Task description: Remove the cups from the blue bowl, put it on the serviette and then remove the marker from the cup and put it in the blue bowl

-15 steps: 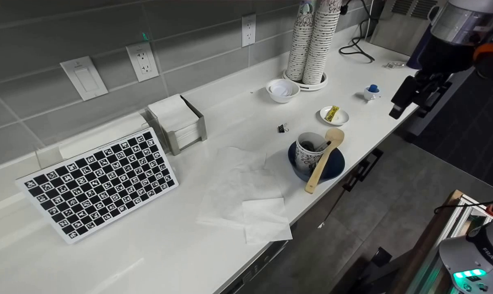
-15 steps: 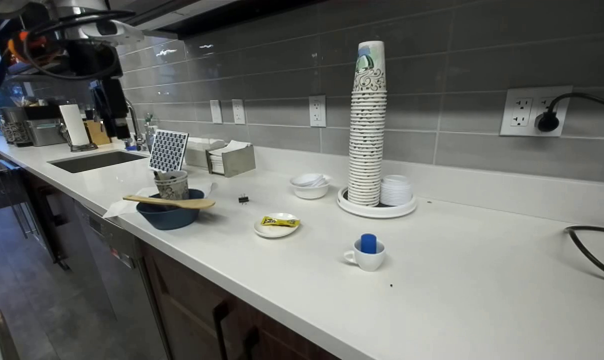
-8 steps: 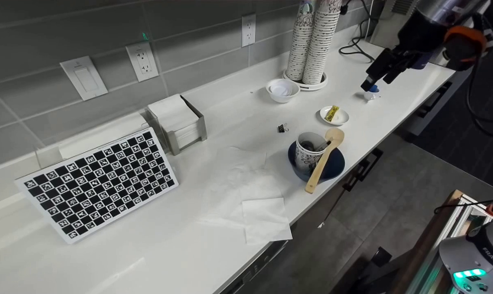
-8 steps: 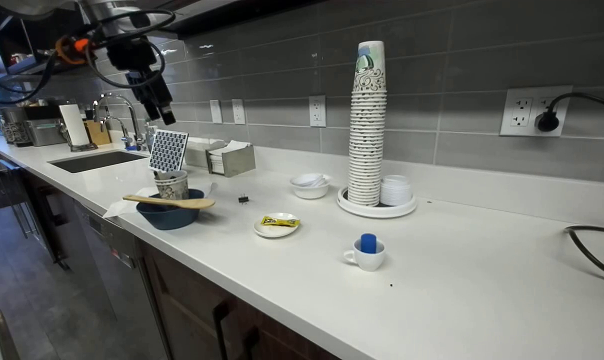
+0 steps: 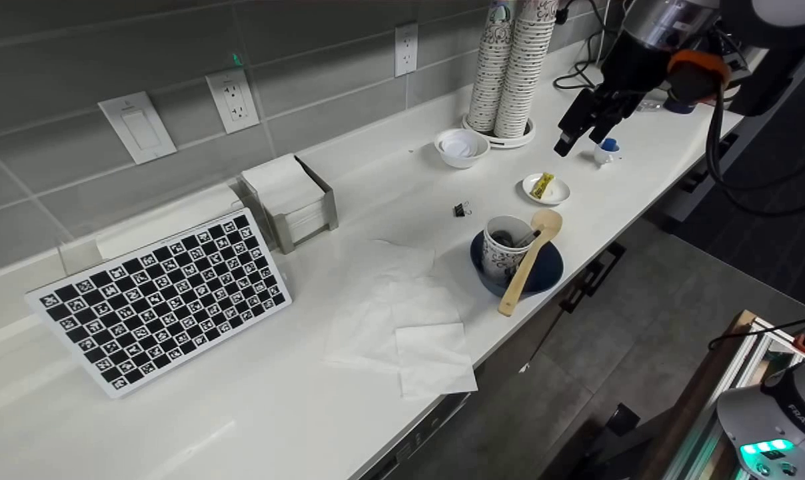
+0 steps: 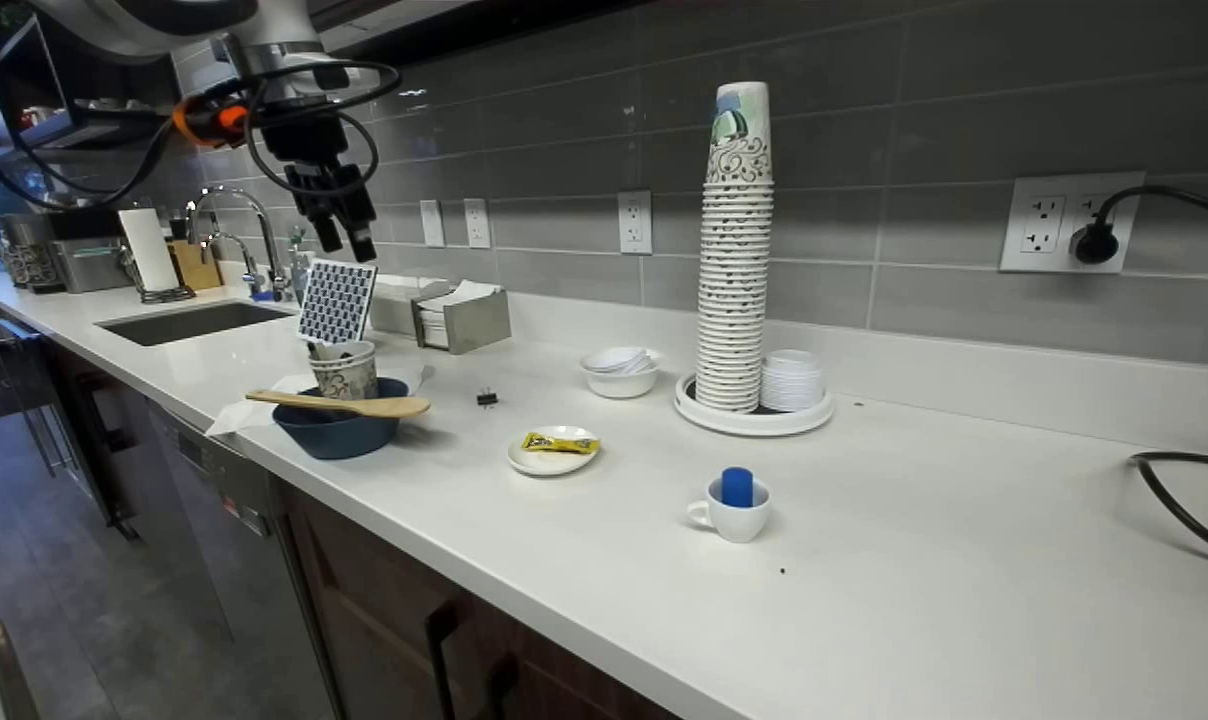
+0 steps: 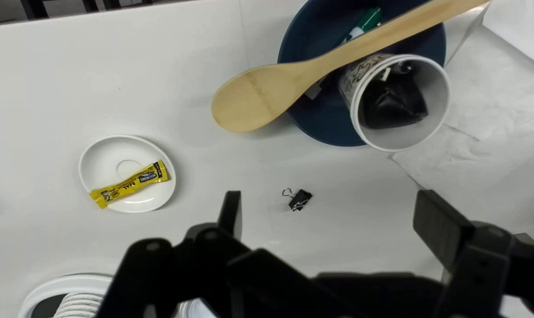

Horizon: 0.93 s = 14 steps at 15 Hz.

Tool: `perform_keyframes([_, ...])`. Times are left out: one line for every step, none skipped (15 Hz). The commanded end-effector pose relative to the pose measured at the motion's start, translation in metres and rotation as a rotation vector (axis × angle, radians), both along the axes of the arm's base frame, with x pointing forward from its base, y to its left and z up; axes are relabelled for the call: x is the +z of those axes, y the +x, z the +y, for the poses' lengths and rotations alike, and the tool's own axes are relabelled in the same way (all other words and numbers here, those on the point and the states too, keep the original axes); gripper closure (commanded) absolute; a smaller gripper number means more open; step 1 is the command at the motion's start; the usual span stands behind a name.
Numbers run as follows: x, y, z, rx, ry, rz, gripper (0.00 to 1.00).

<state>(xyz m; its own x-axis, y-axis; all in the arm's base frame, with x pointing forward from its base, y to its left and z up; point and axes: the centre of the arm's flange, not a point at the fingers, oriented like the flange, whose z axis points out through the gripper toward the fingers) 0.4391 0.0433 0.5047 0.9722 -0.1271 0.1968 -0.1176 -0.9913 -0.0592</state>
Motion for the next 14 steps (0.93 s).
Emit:
perform_keyframes([0.001,0.0,0.0,0.0,0.0,-0.001,0.0])
perform_keyframes([0.001,0.0,0.0,0.0,0.0,-0.002,0.0])
perform_keyframes([0.001,0.0,0.0,0.0,0.0,-0.002,0.0])
perform_keyframes([0.001,0.0,0.0,0.001,0.0,-0.002,0.0])
perform_keyframes([0.001,0.0,0.0,0.001,0.0,-0.002,0.0])
perform_keyframes([0.001,0.0,0.0,0.001,0.0,-0.002,0.0])
perform_keyframes([-0.004,0.0,0.008,0.024,0.0,0.006,0.0])
perform_keyframes([-0.009,0.0,0.016,0.049,0.004,0.008,0.0])
perform_keyframes([-0.014,0.0,0.025,0.073,0.011,0.004,0.0])
perform_keyframes([-0.018,-0.001,0.033,0.095,0.01,0.01,0.0])
perform_keyframes([-0.023,0.0,0.041,0.116,0.009,0.014,0.0])
perform_keyframes([-0.026,0.0,0.051,0.139,0.003,0.022,0.0])
perform_keyframes([-0.031,0.002,0.06,0.16,-0.003,0.021,0.0])
perform_keyframes([-0.039,0.008,0.068,0.173,-0.016,0.019,0.0])
